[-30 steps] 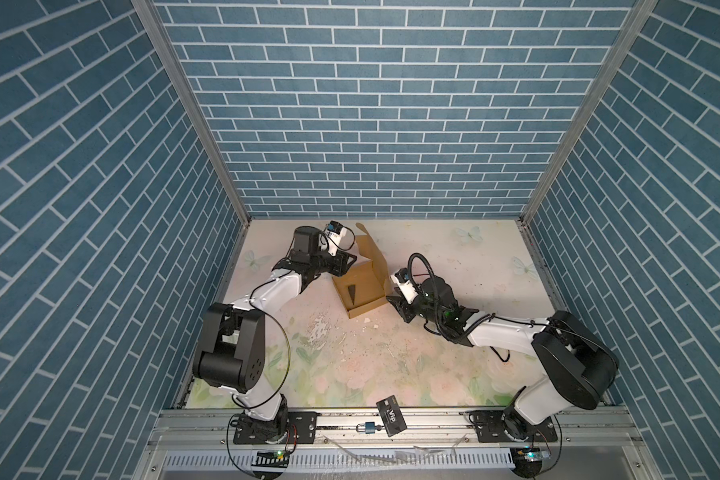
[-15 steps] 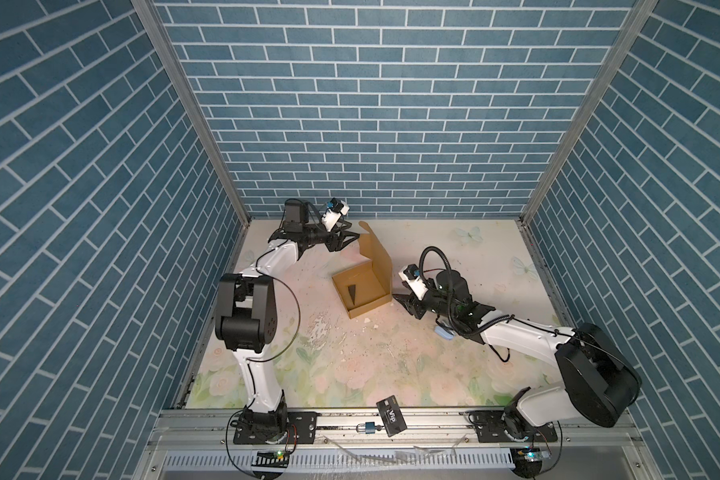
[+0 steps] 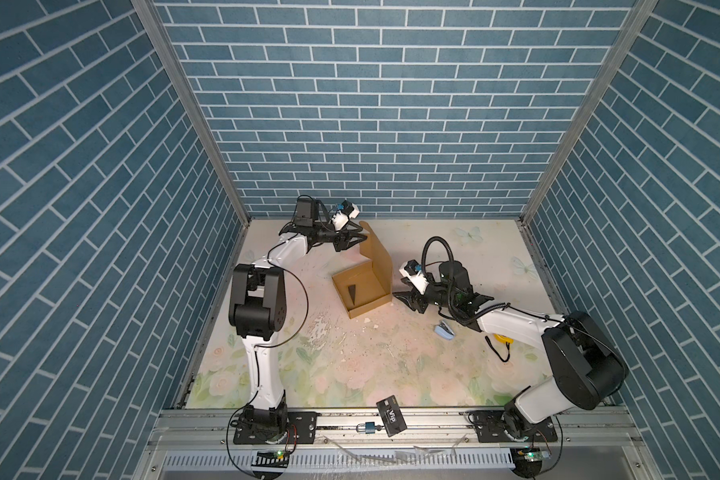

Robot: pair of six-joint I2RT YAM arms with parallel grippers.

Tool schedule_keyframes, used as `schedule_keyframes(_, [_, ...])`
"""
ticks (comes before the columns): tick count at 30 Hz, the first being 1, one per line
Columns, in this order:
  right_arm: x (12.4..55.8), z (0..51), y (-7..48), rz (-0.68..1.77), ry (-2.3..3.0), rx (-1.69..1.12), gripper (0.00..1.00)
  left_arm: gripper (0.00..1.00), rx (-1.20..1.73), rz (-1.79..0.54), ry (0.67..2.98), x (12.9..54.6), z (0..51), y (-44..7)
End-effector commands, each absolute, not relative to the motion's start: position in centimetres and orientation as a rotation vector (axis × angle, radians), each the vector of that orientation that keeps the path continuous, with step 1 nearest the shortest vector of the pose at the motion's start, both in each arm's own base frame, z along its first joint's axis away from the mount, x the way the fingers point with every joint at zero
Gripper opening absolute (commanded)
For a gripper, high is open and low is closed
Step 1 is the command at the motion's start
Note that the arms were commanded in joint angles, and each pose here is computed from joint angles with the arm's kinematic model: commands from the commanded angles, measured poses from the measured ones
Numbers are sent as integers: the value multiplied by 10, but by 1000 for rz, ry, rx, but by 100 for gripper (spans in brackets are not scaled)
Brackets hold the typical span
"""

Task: Fold the paper box

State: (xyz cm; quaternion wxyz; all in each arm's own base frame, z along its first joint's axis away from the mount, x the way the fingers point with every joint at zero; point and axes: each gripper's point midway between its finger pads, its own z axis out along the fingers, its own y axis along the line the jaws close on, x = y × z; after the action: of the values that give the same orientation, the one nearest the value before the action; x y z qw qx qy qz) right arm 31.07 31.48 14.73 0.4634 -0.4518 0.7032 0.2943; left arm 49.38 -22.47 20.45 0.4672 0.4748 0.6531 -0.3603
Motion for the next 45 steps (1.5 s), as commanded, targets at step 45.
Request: schedule_keyframes(45, [276, 156, 325, 759, 1580, -1197, 63, 0, 929, -869, 1876, 437, 213, -241])
